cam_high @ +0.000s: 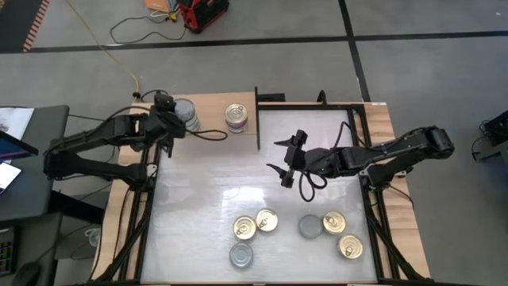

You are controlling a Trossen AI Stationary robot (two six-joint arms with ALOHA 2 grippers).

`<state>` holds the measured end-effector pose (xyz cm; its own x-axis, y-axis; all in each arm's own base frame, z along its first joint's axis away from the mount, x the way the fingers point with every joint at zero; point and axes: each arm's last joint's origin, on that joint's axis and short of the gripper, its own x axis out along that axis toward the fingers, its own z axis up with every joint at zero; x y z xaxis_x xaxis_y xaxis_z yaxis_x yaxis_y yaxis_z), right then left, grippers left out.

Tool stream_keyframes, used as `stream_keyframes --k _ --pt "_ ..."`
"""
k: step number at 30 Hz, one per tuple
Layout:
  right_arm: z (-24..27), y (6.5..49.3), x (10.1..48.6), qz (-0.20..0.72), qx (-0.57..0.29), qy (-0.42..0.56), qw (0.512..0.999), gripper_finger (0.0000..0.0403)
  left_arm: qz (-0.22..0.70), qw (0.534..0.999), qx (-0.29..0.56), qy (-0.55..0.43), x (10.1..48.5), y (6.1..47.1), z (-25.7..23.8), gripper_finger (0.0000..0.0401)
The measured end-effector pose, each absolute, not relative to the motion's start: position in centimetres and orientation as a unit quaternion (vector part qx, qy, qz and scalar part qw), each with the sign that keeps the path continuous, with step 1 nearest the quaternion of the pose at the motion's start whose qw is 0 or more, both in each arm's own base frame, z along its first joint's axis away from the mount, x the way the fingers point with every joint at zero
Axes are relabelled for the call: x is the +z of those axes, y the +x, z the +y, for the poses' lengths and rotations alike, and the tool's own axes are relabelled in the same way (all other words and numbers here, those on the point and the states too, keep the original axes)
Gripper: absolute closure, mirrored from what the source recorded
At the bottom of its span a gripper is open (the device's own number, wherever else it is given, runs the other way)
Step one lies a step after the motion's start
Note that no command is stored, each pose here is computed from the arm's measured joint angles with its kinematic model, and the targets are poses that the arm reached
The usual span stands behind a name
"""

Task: Stack canned seafood by type on shelf
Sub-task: Stack the green-white tuna can on top of the other green-white tuna cans on the shelf, then stack the blue-pink tuna can on top of the other blue-pink tuna cans on the shelf

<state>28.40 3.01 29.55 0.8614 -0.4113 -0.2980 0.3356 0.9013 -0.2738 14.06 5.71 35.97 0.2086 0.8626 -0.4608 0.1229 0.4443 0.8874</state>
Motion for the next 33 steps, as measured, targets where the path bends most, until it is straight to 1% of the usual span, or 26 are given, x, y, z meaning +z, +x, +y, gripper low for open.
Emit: stream_keyframes --k 4,9,19,23,27,30,33 --pt "3.0 28.4 29.6 0.175 -0.195 -0.106 0.959 0.0026 0.556 0.665 0.262 0.425 36.1 13.9 5.5 0.0161" --pt "3.0 28.4 29.6 0.173 -0.195 -0.105 0.96 0.0026 0.571 0.666 0.25 0.41 35.7 13.7 5.4 0.0161" --pt "3.1 28.4 29.7 0.17 -0.194 -0.104 0.96 0.0026 0.572 0.655 0.279 0.408 35.7 13.7 5.6 0.0161" --pt "3.1 28.4 29.7 0.17 -0.194 -0.104 0.96 0.0026 0.569 0.662 0.273 0.403 35.7 13.7 5.5 0.0161" --pt "3.1 28.4 29.6 0.172 -0.194 -0.105 0.96 0.0026 0.555 0.689 0.259 0.386 36.4 13.6 5.3 0.0161" --pt "3.3 28.3 29.5 0.18 -0.19 -0.109 0.959 0.0026 0.534 0.701 0.263 0.394 37.5 13.6 4.8 0.0161" --pt "3.4 28.2 29.5 0.183 -0.187 -0.111 0.959 0.0026 0.487 0.743 0.231 0.397 38.3 14.1 3.6 0.0161"
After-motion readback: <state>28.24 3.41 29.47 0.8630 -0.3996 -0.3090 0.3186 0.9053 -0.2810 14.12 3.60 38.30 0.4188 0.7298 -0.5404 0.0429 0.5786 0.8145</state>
